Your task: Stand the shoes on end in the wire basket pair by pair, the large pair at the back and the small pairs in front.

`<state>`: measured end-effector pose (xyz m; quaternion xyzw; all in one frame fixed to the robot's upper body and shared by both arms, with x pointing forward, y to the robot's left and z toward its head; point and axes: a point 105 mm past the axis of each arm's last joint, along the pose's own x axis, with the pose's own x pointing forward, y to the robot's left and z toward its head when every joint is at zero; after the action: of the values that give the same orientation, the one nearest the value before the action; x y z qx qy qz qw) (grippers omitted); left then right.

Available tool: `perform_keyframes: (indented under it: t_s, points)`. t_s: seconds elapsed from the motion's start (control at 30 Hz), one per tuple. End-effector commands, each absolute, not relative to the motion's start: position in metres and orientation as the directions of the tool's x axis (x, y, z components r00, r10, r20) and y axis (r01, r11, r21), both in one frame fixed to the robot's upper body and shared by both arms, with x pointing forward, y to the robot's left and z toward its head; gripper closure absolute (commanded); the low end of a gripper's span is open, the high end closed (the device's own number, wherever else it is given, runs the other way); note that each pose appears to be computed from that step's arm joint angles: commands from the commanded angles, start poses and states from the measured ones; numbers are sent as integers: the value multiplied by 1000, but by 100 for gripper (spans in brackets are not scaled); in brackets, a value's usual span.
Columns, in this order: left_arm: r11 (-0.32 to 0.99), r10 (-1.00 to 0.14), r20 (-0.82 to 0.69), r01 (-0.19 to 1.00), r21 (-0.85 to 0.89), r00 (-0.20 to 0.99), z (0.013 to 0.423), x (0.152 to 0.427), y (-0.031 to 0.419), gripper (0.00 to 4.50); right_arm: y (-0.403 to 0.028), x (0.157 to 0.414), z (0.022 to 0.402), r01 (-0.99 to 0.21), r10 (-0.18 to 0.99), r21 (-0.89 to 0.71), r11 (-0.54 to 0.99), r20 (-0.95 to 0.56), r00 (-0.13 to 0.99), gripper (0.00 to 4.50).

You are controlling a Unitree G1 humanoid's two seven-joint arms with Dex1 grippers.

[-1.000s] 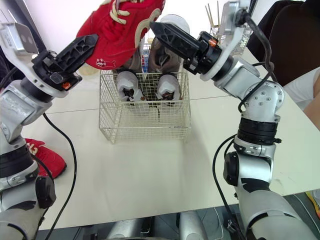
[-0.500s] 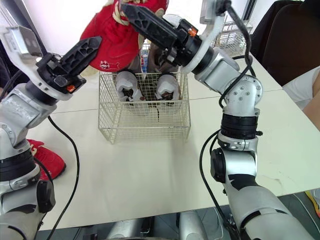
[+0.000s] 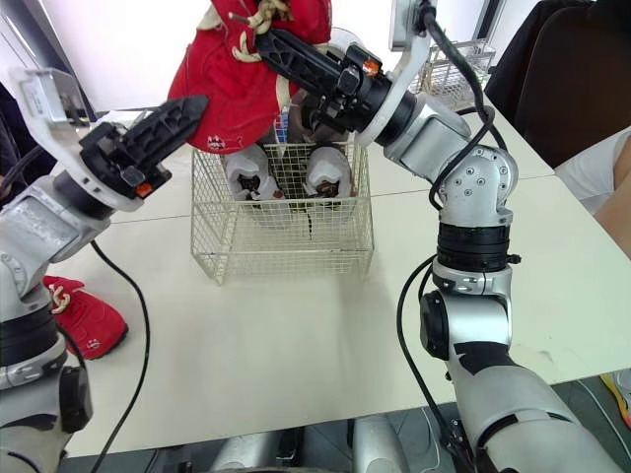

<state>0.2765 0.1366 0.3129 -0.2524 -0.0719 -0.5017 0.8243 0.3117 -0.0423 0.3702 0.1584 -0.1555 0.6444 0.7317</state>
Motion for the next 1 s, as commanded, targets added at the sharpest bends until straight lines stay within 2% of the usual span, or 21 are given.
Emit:
perform_keyframes:
  t_s: [0.03,0.07,0.2,0.3,0.43,0.73,1.0]
  points:
    - [417,-832,277,871,-260,481,306,267,140,45,-47,298,385,-984,926,-130,120,371,64,387]
    - [460,-835,216,858,-230,505,299,267,147,6,-51,298,381,-977,948,-175,122,313,62,387]
    - [568,-811,69,810,-142,581,287,267,175,6,-67,300,360,-930,996,-360,80,62,61,387]
    - [607,-791,28,789,-94,611,285,266,189,6,-74,300,345,-900,996,-436,7,-77,45,387]
    - [679,-733,14,733,-36,680,285,271,207,6,-82,312,319,-850,964,-524,-58,-250,88,387]
    - [705,-708,36,709,-12,705,284,271,211,6,-87,336,268,-788,884,-598,-142,-436,171,387]
    - [704,-709,43,710,-8,704,284,273,209,6,-89,338,242,-819,863,-551,-161,-481,154,387]
